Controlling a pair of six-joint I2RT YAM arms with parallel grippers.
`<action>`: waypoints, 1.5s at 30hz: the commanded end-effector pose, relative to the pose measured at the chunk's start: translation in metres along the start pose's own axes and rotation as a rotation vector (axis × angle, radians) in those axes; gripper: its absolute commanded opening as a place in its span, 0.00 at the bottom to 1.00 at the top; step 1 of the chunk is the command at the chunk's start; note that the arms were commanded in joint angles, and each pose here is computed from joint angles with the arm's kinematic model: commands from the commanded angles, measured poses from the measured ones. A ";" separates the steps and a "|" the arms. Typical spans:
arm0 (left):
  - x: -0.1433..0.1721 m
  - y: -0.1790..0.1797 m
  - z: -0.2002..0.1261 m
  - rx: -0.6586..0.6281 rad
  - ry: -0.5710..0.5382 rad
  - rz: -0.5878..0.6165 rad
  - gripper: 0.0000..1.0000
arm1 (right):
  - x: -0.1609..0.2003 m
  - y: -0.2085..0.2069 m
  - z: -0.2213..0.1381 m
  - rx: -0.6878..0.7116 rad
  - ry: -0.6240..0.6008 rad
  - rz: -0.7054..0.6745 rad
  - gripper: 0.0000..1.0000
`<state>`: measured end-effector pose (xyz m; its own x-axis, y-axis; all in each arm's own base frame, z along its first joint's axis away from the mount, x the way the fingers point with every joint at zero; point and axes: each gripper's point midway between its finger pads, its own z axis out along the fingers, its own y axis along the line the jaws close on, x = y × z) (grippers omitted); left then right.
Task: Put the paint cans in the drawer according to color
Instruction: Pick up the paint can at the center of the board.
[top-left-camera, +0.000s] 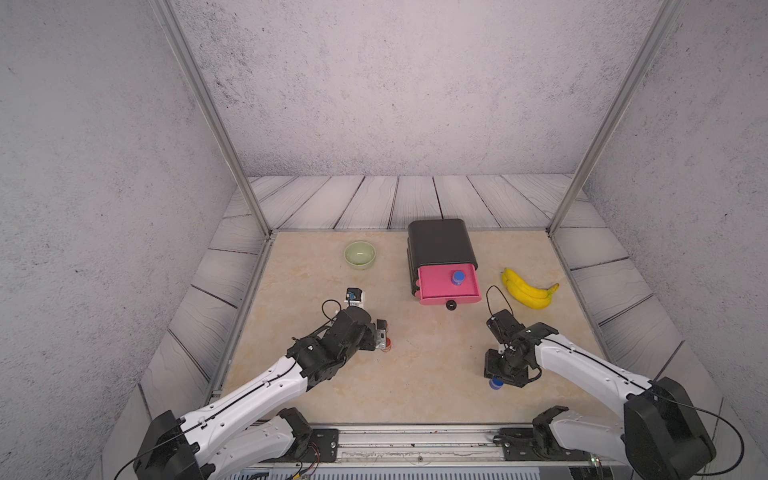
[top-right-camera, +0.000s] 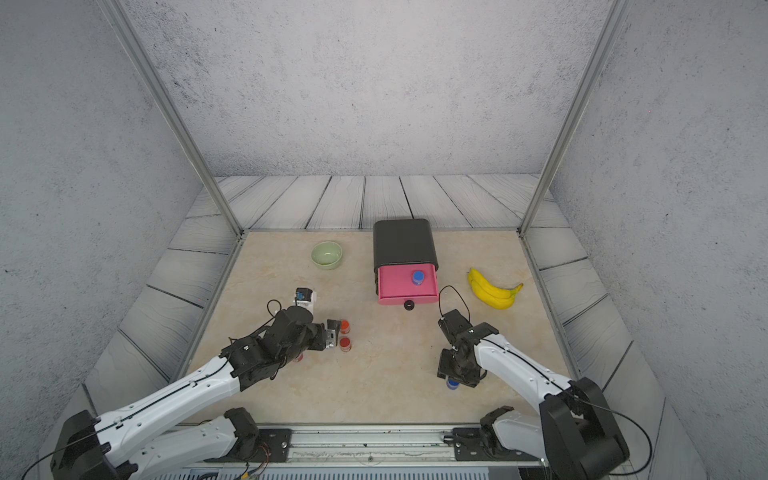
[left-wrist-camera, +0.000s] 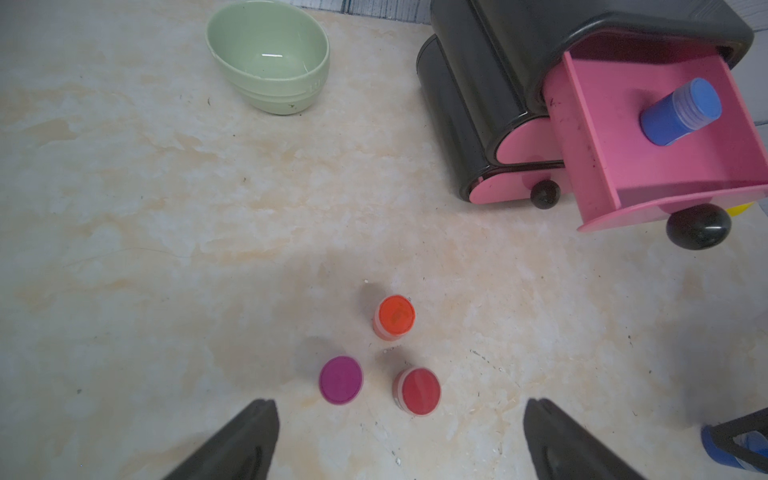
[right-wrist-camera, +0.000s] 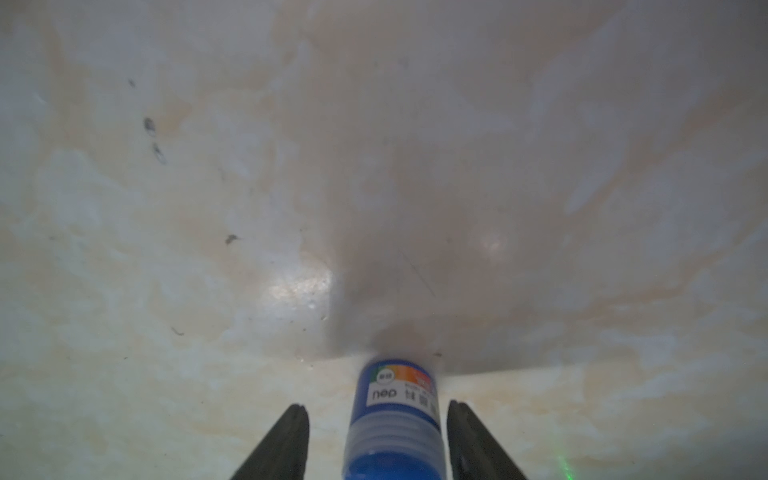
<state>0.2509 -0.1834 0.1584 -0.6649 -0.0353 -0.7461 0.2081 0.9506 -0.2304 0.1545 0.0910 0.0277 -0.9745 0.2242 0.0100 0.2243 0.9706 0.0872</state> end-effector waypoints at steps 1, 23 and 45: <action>-0.008 -0.001 -0.001 0.006 -0.017 -0.018 0.99 | -0.002 -0.005 -0.002 0.062 0.012 -0.033 0.55; -0.013 0.002 -0.002 -0.001 -0.029 -0.026 0.99 | 0.010 0.023 0.007 0.075 0.122 -0.166 0.46; -0.040 0.011 -0.023 -0.053 -0.110 0.025 0.99 | -0.063 0.090 -0.166 -0.187 -0.355 -0.238 0.35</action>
<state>0.2596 -0.1714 0.1860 -0.6141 -0.0422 -0.7881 0.1941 0.9598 -0.2027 0.2180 0.1531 0.1675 -0.9551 0.0559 -0.2908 -0.0196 0.9679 0.2505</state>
